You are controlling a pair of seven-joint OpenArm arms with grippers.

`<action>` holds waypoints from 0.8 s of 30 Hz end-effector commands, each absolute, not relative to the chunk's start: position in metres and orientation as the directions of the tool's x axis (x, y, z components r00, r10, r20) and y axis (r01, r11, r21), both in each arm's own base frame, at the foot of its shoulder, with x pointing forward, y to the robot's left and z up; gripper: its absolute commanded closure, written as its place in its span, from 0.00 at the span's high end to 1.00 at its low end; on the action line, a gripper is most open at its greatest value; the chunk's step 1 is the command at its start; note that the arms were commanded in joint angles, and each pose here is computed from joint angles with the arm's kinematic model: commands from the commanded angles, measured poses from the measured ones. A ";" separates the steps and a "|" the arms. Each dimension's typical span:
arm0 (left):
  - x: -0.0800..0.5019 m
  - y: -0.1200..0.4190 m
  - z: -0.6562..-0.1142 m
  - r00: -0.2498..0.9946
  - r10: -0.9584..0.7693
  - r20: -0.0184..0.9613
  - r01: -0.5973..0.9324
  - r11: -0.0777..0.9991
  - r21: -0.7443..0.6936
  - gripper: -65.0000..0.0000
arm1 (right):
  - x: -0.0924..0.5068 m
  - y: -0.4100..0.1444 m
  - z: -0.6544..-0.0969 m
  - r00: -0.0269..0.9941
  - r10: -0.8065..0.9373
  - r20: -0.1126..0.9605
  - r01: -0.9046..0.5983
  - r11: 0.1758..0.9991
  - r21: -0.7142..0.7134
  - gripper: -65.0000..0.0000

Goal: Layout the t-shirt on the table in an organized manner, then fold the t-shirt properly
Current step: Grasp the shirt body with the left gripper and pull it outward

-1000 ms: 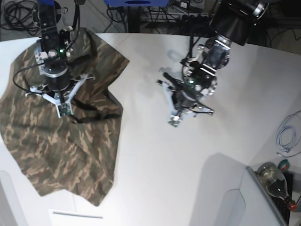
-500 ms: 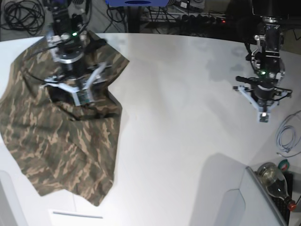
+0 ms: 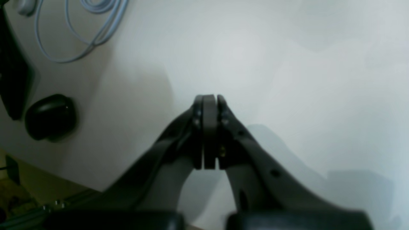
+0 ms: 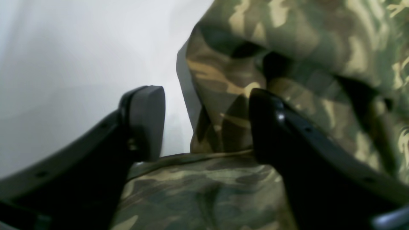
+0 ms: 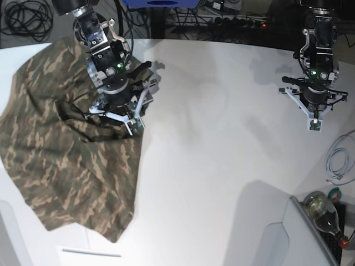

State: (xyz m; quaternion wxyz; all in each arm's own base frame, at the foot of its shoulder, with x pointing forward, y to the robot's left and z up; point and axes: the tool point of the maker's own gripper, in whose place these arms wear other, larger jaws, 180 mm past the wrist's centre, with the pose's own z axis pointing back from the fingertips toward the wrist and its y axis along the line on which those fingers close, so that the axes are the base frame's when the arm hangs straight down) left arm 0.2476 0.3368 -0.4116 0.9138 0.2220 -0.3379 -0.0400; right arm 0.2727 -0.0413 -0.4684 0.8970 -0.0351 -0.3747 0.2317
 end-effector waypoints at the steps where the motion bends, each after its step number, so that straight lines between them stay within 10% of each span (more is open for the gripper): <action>1: 0.252 0.351 -0.396 0.746 -0.230 0.625 -0.113 0.881 0.459 0.00 | 0.279 -0.039 -0.463 0.592 0.438 0.677 -0.383 0.892 -0.242 0.35; 4: 0.249 0.365 -0.390 0.744 -0.206 0.635 -0.155 0.872 0.465 0.00 | 0.281 -0.024 -0.462 0.600 0.410 0.687 -0.378 0.902 -0.208 0.00; 24: 0.256 0.408 -0.320 0.644 -0.198 0.739 -0.317 0.810 0.493 0.00 | 0.343 0.131 -0.336 0.196 0.455 0.868 -0.593 0.761 -0.265 0.00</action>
